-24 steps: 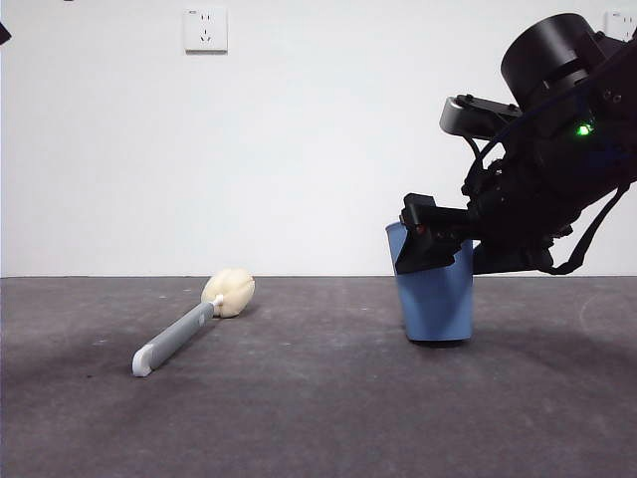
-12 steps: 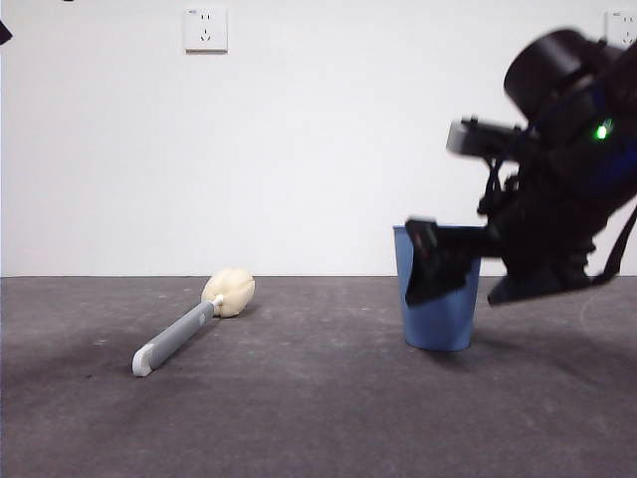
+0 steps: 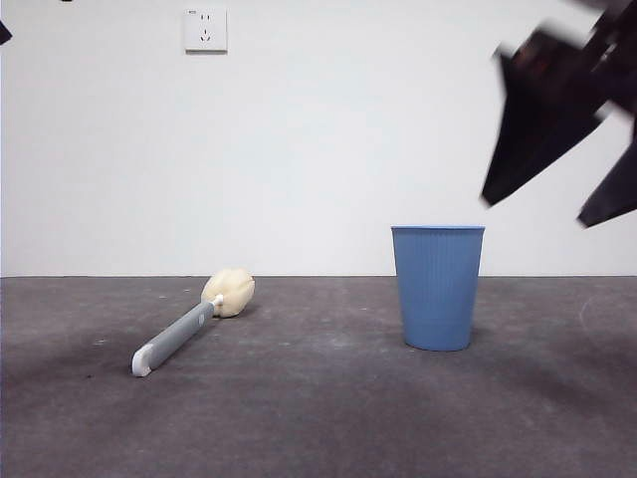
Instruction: Pick up the cup brush,pick up the cup,insert the brush into the cup,clean the cup,put the cup brush back,put the cup back to the fixed position on the table
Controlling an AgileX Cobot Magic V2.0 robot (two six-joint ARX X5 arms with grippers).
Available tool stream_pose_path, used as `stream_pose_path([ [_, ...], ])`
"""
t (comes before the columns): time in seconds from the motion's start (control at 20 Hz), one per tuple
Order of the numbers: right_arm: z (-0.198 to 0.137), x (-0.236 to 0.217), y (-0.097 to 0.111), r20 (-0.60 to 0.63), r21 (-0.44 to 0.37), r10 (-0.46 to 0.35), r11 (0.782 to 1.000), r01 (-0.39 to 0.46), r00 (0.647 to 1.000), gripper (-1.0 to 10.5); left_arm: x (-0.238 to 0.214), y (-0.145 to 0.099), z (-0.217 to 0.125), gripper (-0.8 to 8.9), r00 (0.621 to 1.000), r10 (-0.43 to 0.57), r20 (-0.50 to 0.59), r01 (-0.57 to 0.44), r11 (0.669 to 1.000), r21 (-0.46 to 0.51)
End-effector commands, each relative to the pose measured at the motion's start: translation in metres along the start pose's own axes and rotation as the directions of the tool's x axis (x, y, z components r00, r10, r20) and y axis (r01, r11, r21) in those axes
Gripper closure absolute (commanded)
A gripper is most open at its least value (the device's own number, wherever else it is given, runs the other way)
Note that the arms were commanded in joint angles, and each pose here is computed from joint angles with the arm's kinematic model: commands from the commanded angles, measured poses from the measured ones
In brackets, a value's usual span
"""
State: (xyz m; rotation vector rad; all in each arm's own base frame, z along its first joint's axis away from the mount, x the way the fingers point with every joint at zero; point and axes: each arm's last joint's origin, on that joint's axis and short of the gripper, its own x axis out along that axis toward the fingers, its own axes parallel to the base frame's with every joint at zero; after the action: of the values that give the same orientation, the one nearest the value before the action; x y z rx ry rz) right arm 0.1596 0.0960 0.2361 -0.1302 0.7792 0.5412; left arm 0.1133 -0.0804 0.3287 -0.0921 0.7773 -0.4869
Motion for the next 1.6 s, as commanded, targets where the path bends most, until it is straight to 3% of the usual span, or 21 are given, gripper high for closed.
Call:
stream_pose_path([
  [0.05, -0.002, -0.026, 0.008, -0.023, 0.013, 0.070, 0.997, -0.070, 0.997, 4.4, 0.001, -0.001, -0.003, 4.99, 0.998, -0.048, -0.032, 0.050, 0.998, 0.044],
  [0.2, 0.000, -0.053, 0.015, -0.048, 0.039, 0.171, 0.985, -0.169, 0.984, 4.5, 0.001, -0.002, -0.006, 5.00, 0.993, -0.092, -0.074, 0.098, 0.992, 0.074],
  [0.35, 0.001, -0.070, 0.020, -0.095, 0.058, 0.218, 0.975, -0.213, 0.971, 4.5, 0.000, -0.001, -0.010, 5.06, 0.989, -0.087, -0.120, 0.098, 0.992, 0.083],
  [0.4, 0.000, -0.072, 0.020, -0.110, 0.069, 0.219, 0.975, -0.212, 0.970, 5.1, 0.000, 0.000, -0.012, 5.52, 0.987, -0.081, -0.138, 0.094, 0.992, 0.087],
  [0.5, -0.003, -0.073, 0.021, -0.143, 0.085, 0.218, 0.974, -0.208, 0.965, 8.6, 0.000, 0.001, -0.014, 8.12, 0.984, -0.068, -0.163, 0.087, 0.990, 0.111],
  [0.55, -0.004, -0.073, 0.021, -0.154, 0.086, 0.218, 0.975, -0.206, 0.964, 9.6, 0.000, 0.001, -0.015, 8.19, 0.983, -0.065, -0.173, 0.085, 0.990, 0.113],
  [1.5, -0.004, -0.073, 0.020, -0.160, 0.117, 0.213, 0.974, -0.196, 0.964, 9.5, -0.001, 0.001, -0.014, 8.17, 0.985, -0.063, -0.159, 0.084, 0.988, 0.127],
  [1.6, -0.004, -0.073, 0.020, -0.160, 0.117, 0.213, 0.974, -0.196, 0.964, 9.5, -0.012, 0.007, -0.011, 8.17, 0.999, -0.014, -0.034, 0.020, 0.984, 0.178],
])
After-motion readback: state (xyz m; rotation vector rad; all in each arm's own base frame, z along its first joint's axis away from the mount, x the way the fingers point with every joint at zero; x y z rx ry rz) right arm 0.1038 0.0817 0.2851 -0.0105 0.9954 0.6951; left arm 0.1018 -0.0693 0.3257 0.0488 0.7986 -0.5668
